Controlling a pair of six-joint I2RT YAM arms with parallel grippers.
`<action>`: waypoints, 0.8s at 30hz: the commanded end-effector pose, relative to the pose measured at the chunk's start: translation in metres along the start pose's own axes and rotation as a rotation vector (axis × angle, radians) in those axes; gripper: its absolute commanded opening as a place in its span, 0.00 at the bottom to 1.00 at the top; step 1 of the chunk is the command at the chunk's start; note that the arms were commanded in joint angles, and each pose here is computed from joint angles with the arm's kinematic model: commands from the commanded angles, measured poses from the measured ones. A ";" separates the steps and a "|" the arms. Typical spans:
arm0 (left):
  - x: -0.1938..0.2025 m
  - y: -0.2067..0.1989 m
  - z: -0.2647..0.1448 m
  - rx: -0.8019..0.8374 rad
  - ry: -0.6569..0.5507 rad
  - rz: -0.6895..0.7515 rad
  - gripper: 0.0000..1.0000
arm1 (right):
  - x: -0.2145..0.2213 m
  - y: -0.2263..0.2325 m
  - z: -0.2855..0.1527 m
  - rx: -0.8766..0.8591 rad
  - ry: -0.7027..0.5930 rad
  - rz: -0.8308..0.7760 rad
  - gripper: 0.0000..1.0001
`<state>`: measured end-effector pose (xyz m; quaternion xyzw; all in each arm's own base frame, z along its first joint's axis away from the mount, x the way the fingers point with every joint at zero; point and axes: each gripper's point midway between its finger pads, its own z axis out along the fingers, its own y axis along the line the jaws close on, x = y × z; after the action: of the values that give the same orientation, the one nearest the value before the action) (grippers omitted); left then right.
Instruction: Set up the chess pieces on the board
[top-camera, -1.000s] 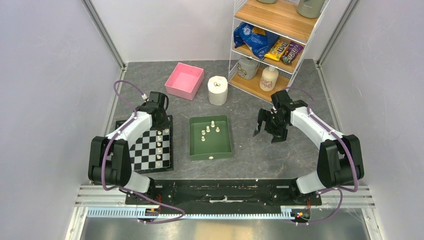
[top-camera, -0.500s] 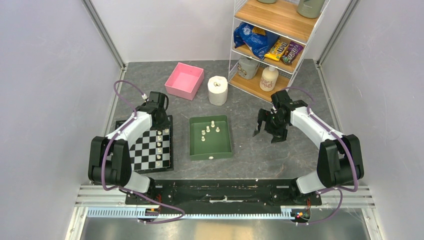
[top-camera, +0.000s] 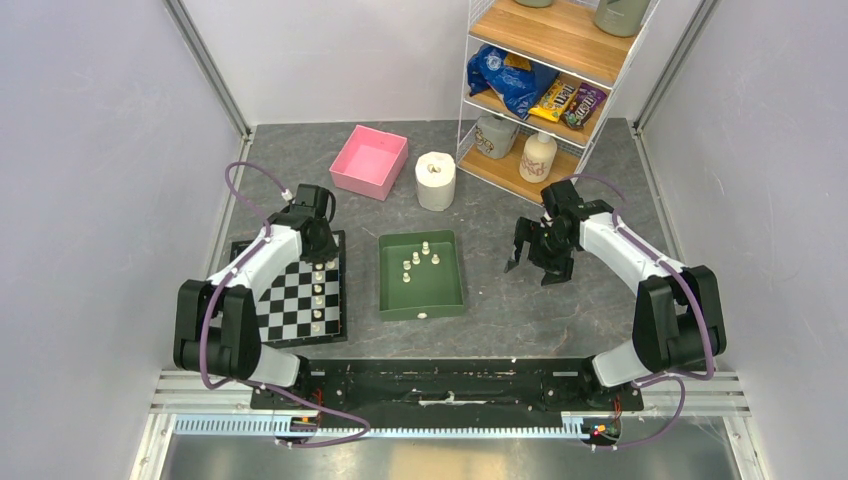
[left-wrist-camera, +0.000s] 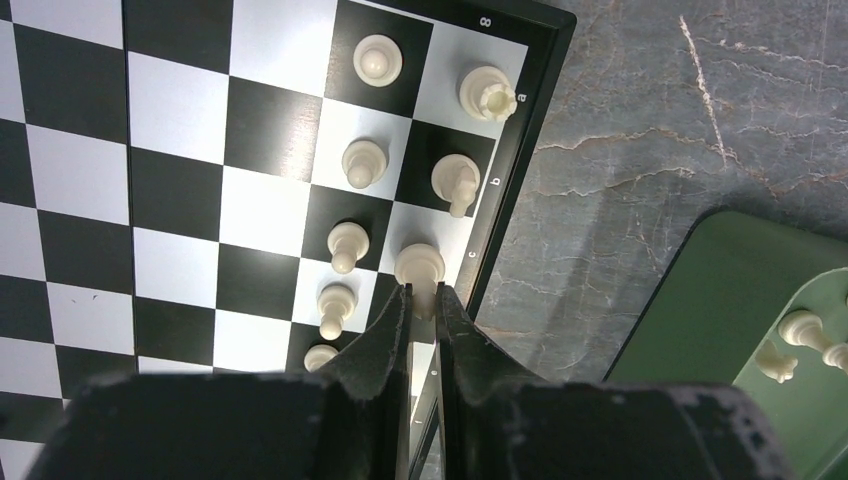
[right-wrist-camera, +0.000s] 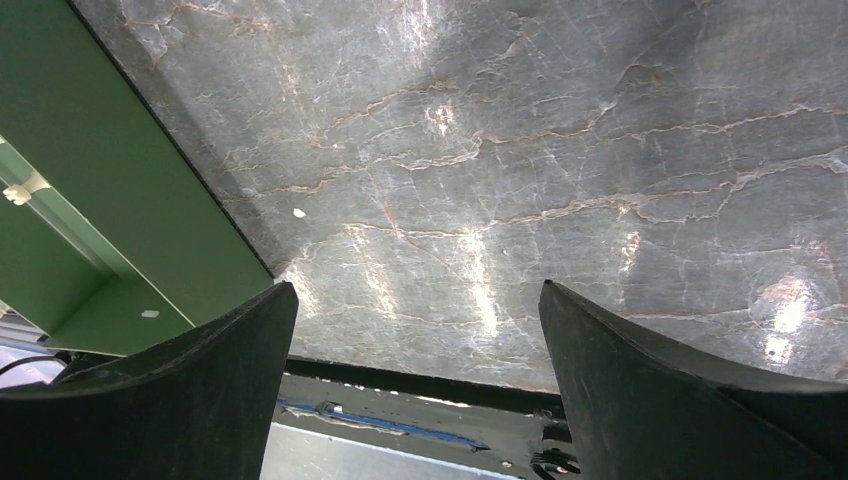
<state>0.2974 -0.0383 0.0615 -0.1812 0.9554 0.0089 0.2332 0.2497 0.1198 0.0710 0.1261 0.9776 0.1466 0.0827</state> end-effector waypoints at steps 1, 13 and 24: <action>-0.010 -0.001 0.000 0.005 -0.028 0.016 0.02 | -0.006 0.005 0.000 -0.025 -0.017 -0.010 0.99; -0.015 -0.006 0.012 0.011 -0.025 0.023 0.02 | -0.006 0.004 -0.002 -0.023 -0.020 -0.011 0.99; -0.005 -0.004 0.013 0.017 -0.001 0.019 0.02 | -0.006 0.004 -0.001 -0.021 -0.015 -0.008 0.99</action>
<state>0.3084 -0.0387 0.0560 -0.1796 0.9552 0.0082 0.2353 0.2511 0.1202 0.0710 0.1257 0.9773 0.1478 0.0853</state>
